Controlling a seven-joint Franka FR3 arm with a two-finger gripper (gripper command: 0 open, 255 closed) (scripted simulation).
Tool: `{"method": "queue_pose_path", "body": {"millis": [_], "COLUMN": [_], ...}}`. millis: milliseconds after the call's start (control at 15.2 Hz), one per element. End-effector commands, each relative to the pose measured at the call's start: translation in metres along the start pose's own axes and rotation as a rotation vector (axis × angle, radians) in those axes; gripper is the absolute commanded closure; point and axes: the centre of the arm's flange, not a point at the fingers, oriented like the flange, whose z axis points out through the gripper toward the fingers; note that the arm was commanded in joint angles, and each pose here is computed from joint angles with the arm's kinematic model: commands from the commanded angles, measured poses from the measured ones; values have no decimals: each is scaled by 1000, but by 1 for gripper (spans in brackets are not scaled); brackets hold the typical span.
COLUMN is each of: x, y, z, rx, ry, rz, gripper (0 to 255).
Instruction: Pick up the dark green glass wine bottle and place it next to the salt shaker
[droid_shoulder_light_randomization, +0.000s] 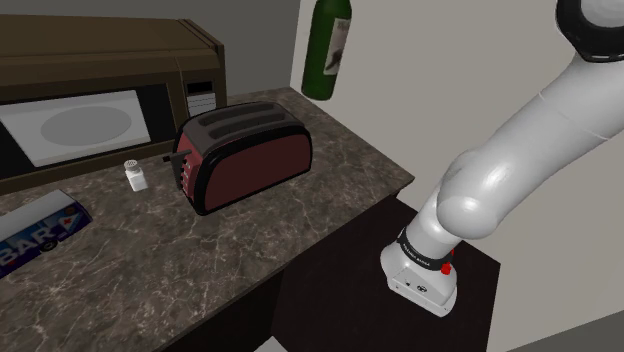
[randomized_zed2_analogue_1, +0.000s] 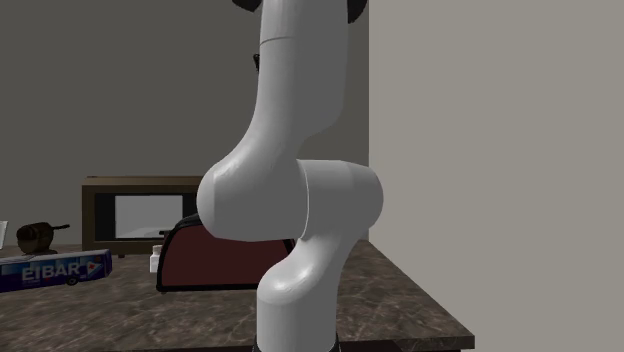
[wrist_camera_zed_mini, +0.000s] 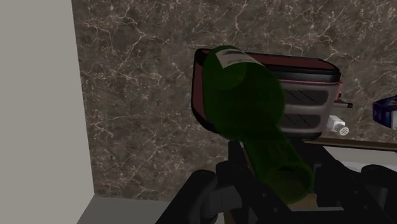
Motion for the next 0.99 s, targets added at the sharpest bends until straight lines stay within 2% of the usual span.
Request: {"method": "queue_pose_path", "body": {"millis": [0, 924], "x": [5, 40], "y": [-24, -191], "z": [9, 79], "rx": [0, 0], "ry": [1, 1], "rz": [1, 1], "gripper": [255, 255]}}
